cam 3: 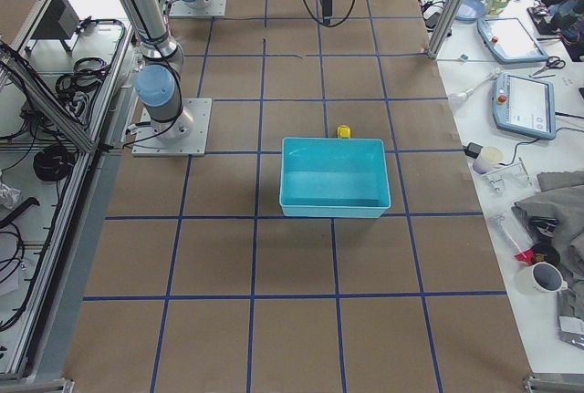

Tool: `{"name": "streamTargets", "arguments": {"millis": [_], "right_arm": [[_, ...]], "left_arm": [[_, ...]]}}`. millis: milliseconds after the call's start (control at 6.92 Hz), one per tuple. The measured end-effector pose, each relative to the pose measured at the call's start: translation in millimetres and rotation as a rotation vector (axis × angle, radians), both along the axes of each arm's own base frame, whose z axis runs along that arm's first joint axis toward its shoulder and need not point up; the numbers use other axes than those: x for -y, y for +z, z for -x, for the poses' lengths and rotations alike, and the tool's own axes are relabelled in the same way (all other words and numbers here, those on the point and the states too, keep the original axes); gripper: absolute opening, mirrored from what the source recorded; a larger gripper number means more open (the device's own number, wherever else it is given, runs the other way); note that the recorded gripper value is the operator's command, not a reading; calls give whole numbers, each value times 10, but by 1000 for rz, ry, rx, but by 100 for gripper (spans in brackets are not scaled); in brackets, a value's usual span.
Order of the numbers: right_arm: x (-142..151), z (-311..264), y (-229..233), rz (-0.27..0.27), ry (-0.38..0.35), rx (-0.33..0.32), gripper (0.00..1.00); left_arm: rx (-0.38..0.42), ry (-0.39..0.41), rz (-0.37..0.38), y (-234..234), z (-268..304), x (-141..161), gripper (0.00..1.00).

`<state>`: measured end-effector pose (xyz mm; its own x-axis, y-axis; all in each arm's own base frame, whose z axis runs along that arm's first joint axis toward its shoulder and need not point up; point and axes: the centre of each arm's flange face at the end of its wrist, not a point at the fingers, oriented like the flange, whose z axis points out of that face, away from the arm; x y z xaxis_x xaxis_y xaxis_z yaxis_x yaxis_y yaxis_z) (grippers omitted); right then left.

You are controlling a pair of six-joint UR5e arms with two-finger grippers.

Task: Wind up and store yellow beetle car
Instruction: 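Raise the left gripper away while the right gripper moves toward the car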

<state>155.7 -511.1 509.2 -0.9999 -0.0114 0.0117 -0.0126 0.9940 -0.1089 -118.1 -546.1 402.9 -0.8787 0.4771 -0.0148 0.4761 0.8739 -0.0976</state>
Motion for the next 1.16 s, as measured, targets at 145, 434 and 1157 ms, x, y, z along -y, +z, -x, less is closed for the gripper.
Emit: {"name": "streamTargets", "arguments": {"millis": [145,434,1157], "right_arm": [[7,-1,3,1,1,0,100],[36,23,-21,-2,-5,-5,100],[612,815,-971,-164,-121,-14,100]], "left_arm": [[2,109,5,150,-6,-99,100],[52,219,19,459,-62,-333,100],[35,437,16,1002,-63,-523,100]]}}
